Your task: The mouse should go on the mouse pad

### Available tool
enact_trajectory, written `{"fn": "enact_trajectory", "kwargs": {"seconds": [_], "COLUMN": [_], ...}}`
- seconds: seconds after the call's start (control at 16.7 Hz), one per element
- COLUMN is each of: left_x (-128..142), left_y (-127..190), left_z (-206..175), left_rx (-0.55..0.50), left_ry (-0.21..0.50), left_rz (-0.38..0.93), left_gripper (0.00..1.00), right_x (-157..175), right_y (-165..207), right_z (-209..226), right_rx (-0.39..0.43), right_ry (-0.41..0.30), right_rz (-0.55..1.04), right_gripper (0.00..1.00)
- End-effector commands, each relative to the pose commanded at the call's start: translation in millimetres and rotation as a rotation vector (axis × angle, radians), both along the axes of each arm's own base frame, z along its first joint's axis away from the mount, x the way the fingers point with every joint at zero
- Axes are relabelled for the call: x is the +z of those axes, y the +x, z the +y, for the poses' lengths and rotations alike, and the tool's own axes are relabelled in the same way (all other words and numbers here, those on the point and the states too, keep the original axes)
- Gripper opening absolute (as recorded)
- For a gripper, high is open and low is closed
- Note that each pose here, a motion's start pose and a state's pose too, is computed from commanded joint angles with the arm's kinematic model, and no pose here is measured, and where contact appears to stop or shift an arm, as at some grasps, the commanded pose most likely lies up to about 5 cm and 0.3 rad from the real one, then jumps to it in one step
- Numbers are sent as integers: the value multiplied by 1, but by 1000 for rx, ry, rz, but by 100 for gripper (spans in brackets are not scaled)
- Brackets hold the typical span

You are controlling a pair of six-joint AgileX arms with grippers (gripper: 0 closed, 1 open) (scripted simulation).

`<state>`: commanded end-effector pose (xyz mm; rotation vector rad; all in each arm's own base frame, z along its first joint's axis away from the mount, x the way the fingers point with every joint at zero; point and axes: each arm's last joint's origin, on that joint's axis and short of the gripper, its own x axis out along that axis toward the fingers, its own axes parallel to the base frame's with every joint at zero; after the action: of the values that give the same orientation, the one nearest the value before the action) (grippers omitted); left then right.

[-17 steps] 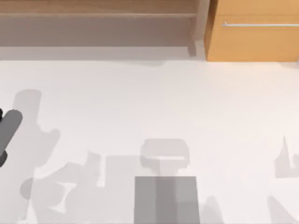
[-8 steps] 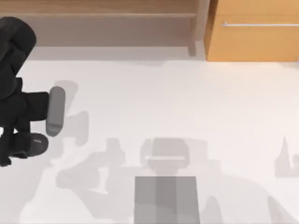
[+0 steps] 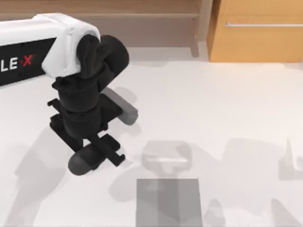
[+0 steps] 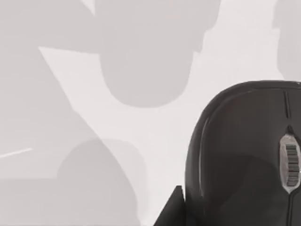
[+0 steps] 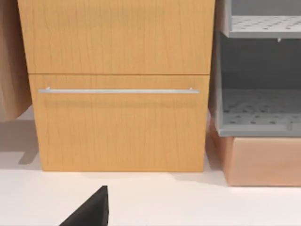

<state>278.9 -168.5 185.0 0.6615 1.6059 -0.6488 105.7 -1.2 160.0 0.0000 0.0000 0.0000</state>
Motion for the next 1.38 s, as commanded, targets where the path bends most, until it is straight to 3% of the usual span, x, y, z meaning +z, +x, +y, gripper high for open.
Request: {"fn": "enact_trajectory", "kwargs": {"seconds": [0.3,0.6,0.84,1.38], "left_x": [-8,-5,-1,-2], "left_y": [-28,-60,-77,-71], "left_z": [-67,-114,-132,-131], "left_rx": [439,724,826,853], "left_ry": [57,39,5,4], "left_rz": [-41,-98,-122,-125], "left_gripper": [0,0,0,0], "right_x": [0,0,0,0], "right_y": [0,0,0,0], "right_z": [0,0,0,0], "right_rx": [0,0,0,0], "right_ry": [0,0,0,0], "right_rz": [0,0,0,0], "right_gripper": [100,100,100,100]}}
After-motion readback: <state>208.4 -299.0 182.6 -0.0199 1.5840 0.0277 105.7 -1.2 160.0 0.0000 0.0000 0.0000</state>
